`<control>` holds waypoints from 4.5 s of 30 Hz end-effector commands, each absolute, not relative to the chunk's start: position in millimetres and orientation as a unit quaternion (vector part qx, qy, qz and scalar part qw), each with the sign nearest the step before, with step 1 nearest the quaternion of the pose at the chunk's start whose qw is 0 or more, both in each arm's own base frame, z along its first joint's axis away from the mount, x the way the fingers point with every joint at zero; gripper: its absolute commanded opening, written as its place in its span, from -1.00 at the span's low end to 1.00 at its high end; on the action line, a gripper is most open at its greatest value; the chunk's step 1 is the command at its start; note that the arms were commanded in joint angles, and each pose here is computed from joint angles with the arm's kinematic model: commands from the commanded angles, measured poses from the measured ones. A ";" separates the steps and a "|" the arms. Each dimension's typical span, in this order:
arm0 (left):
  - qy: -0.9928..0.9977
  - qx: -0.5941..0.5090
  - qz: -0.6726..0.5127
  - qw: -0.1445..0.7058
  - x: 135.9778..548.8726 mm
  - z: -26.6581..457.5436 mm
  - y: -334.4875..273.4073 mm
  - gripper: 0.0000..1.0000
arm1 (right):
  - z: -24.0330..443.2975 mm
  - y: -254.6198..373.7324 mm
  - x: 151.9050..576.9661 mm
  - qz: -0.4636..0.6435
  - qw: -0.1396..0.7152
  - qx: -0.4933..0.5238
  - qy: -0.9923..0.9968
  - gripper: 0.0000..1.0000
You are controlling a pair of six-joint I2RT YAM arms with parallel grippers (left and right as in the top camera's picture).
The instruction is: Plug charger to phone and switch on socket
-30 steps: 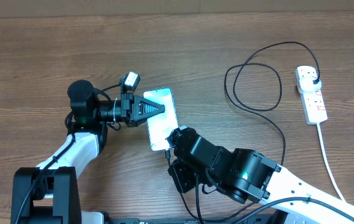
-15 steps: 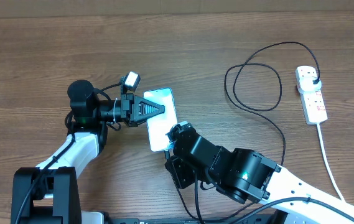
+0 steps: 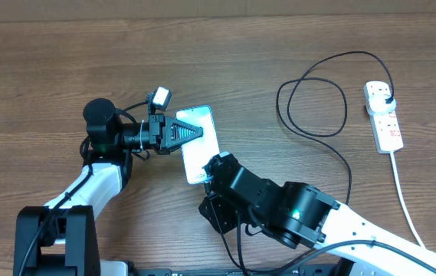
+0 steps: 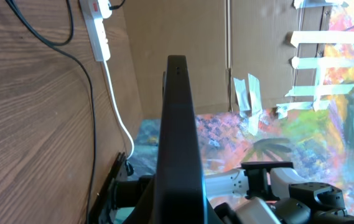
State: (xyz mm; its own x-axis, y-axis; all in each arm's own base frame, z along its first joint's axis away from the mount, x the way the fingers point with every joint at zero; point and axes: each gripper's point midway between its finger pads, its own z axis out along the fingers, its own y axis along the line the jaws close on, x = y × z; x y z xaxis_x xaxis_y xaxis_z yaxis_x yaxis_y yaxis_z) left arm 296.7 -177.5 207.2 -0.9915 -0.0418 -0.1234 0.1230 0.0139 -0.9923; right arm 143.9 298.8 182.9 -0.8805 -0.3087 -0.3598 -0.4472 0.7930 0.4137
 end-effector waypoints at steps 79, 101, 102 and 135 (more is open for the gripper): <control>0.902 0.178 -0.391 0.041 360.0 76.6 -201.1 -0.92 | 360.8 143.6 176.9 0.225 0.404 -0.006 0.887 1.00; 0.962 0.009 -0.272 -0.003 387.3 -1.9 -164.0 -0.91 | 475.9 216.5 172.9 0.546 0.380 0.069 0.744 1.00; 0.962 0.006 -0.273 -0.001 388.9 -1.6 -164.4 -0.90 | 475.8 216.5 172.8 0.544 0.382 0.066 0.744 1.00; 0.958 0.023 -0.284 -0.032 376.2 -24.3 -168.3 -0.62 | 473.6 217.6 175.1 0.530 0.396 0.049 0.748 1.00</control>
State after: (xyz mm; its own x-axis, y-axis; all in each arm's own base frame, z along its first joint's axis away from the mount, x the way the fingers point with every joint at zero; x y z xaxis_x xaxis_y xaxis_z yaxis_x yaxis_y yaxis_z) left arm 385.8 -176.7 11.0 -0.9990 0.0437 -0.0112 0.0418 0.8034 -0.5940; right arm 177.2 220.1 463.8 -0.6920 0.4881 -0.5319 -0.3247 0.4476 0.8332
